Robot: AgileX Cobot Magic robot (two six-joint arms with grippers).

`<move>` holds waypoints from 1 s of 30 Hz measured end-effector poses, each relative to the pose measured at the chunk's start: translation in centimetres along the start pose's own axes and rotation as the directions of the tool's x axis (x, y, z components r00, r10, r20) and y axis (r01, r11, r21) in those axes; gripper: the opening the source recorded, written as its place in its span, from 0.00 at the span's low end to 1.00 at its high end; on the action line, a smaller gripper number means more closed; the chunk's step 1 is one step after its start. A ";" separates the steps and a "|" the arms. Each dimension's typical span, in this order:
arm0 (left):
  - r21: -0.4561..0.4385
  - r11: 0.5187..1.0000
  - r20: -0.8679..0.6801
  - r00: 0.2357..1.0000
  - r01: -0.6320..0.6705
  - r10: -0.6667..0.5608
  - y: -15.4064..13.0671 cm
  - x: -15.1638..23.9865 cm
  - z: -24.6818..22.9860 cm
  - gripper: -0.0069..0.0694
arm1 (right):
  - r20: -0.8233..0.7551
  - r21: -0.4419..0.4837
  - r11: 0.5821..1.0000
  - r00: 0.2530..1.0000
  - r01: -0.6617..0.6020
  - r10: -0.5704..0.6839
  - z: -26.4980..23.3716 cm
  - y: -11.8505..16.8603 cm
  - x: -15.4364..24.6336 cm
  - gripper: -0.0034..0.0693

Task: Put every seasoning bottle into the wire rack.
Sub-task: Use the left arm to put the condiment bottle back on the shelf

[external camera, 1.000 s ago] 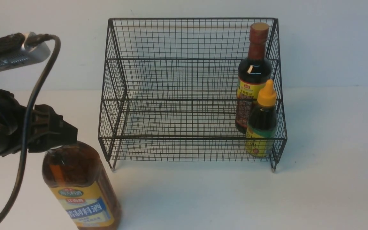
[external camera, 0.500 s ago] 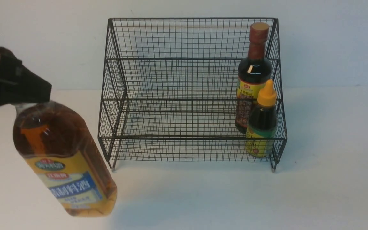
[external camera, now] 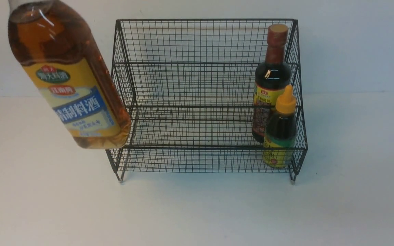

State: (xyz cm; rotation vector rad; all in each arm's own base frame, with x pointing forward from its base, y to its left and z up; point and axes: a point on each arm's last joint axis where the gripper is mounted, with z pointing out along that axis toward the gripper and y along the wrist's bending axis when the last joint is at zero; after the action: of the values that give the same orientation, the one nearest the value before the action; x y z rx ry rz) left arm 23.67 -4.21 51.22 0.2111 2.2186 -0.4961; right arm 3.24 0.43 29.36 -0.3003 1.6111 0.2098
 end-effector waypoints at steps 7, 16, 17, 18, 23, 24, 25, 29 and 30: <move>0.002 0.999 0.053 0.998 -0.032 0.032 -0.1 -3.5 1.7 0.51 | 0.000 0.004 1.000 1.000 0.008 -0.008 0.0 0.0 0.0 0.03; 0.065 0.997 -0.006 0.999 -0.048 0.049 -1.2 -4.8 7.1 0.51 | -0.001 0.011 1.000 1.000 0.020 -0.020 0.0 -0.1 0.0 0.03; 0.061 0.997 -0.019 0.999 -0.047 0.049 -1.0 -4.8 7.9 0.51 | -0.001 0.011 1.000 1.000 0.020 -0.020 0.0 -0.1 0.0 0.03; 0.059 0.997 -0.023 0.998 -0.049 0.051 -1.0 -4.8 8.4 0.51 | -0.001 0.011 1.000 1.000 0.020 -0.020 0.0 -0.1 0.0 0.03; 0.030 0.997 -0.006 0.998 -0.066 0.066 -0.7 -5.1 10.3 0.51 | -0.001 0.011 1.000 1.000 0.020 -0.020 0.0 -0.1 0.0 0.03; 0.027 0.997 0.015 0.998 -0.067 0.067 -0.7 -5.3 10.5 0.51 | -0.001 0.011 1.000 1.000 0.020 -0.020 0.0 -0.1 0.0 0.03; 0.025 0.997 0.027 0.997 -0.069 0.068 -0.8 -5.4 10.5 0.51 | -0.001 0.011 1.000 1.000 0.020 -0.020 0.0 -0.1 0.0 0.03; 0.025 0.997 0.097 0.993 -0.073 0.070 -0.9 -6.0 10.7 0.51 | -0.006 0.011 1.000 1.000 0.022 -0.022 0.1 -0.1 0.2 0.03; 0.026 0.997 0.110 0.991 -0.074 0.070 -0.9 -6.2 10.8 0.51 | -0.008 0.011 1.000 1.000 0.022 -0.022 0.1 -0.1 0.2 0.03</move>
State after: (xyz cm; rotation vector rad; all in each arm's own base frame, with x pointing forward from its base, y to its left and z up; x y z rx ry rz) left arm 34.90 -9.49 49.99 0.2727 2.0903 -0.4905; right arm 3.35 0.36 29.15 -0.3103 1.6154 0.1830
